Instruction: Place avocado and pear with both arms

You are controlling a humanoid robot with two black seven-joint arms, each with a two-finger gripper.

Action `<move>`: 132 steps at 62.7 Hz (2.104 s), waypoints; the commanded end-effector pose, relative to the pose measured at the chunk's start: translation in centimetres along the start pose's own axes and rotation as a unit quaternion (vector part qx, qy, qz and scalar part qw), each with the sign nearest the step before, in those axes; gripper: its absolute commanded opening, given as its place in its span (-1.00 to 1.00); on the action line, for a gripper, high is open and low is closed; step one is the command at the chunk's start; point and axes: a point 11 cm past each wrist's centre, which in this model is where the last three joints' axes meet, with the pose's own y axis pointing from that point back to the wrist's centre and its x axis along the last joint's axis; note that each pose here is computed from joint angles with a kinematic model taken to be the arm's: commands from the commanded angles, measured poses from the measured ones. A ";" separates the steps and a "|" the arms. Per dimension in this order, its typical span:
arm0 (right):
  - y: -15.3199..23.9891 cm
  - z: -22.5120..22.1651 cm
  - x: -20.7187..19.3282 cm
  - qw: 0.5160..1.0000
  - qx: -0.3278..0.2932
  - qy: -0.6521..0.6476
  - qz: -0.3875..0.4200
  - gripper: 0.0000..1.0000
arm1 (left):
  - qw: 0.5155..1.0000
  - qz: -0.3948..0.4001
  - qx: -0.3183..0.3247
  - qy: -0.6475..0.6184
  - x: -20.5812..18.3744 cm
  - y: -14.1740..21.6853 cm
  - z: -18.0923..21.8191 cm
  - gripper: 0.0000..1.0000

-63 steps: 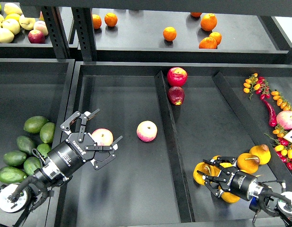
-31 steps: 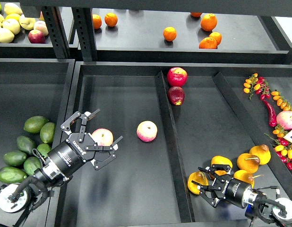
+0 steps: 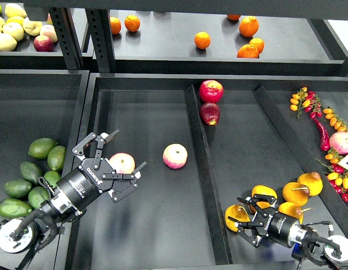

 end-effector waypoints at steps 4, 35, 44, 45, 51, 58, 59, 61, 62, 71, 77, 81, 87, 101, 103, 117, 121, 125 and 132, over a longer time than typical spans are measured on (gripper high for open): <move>-1.3 -4.5 -4.4 0.997 0.053 0.016 -0.059 0.87 | 1.000 0.000 -0.001 -0.001 0.0 0.0 0.0 0.99; -8.0 -4.4 -13.8 0.965 0.118 -0.067 -0.223 0.87 | 1.000 0.006 -0.030 -0.008 0.2 0.6 2.0 0.99; -9.3 -4.2 -15.1 0.962 0.120 -0.101 -0.224 0.98 | 0.999 0.009 -0.047 -0.007 0.4 1.1 3.0 0.99; -9.3 -4.3 -15.1 0.962 0.121 -0.102 -0.224 0.98 | 0.999 0.009 -0.049 -0.007 0.4 1.2 3.1 0.99; -8.7 -4.8 -14.3 0.960 0.136 -0.119 -0.216 0.99 | 0.997 0.018 -0.069 -0.007 0.9 2.0 4.2 0.99; -8.0 -3.8 -12.1 0.959 0.146 -0.143 -0.198 0.99 | 0.996 0.027 -0.082 -0.004 1.4 2.7 4.7 0.99; -7.8 -3.6 -11.6 0.958 0.147 -0.147 -0.195 0.99 | 0.996 0.028 -0.084 -0.002 1.5 2.8 4.8 0.99; -7.7 -3.4 -11.2 0.958 0.149 -0.151 -0.191 0.99 | 0.996 0.029 -0.090 0.004 1.7 3.1 4.7 0.99; -7.6 -3.3 -11.1 0.958 0.149 -0.152 -0.190 0.99 | 0.995 0.029 -0.091 0.009 1.7 3.2 4.7 0.99; -6.6 -1.4 -10.5 0.956 0.147 -0.160 -0.197 0.99 | 0.992 0.031 -0.109 0.050 2.4 4.6 3.8 0.99; -6.1 -0.4 -11.4 0.954 0.141 -0.158 -0.211 0.99 | 0.991 0.037 -0.112 0.059 2.7 5.3 3.3 0.99; -6.0 0.0 -12.1 0.954 0.134 -0.161 -0.214 0.99 | 0.991 0.041 -0.112 0.063 2.8 5.7 2.8 0.99; -5.6 1.1 -12.6 0.955 0.123 -0.173 -0.210 0.99 | 0.990 0.045 -0.112 0.067 2.8 6.2 2.3 0.99; -5.0 4.2 -13.6 0.955 0.096 -0.171 -0.222 0.99 | 0.989 0.058 -0.116 0.078 3.4 7.4 1.5 0.99; -4.8 4.5 -13.5 0.955 0.095 -0.174 -0.221 0.99 | 0.988 0.060 -0.119 0.079 3.5 7.6 1.6 0.99; -4.2 5.4 -13.1 0.954 0.096 -0.184 -0.219 0.99 | 0.988 0.060 -0.121 0.081 3.5 7.7 1.5 0.99; -4.1 5.5 -13.2 0.954 0.095 -0.183 -0.220 0.99 | 0.987 0.059 -0.121 0.082 3.5 7.7 1.6 0.99; -4.1 5.6 -13.2 0.953 0.094 -0.185 -0.220 0.99 | 0.987 0.060 -0.122 0.081 3.5 7.7 1.6 0.99; -4.1 5.7 -13.2 0.953 0.093 -0.185 -0.220 0.99 | 0.987 0.060 -0.122 0.081 3.5 7.7 1.6 0.99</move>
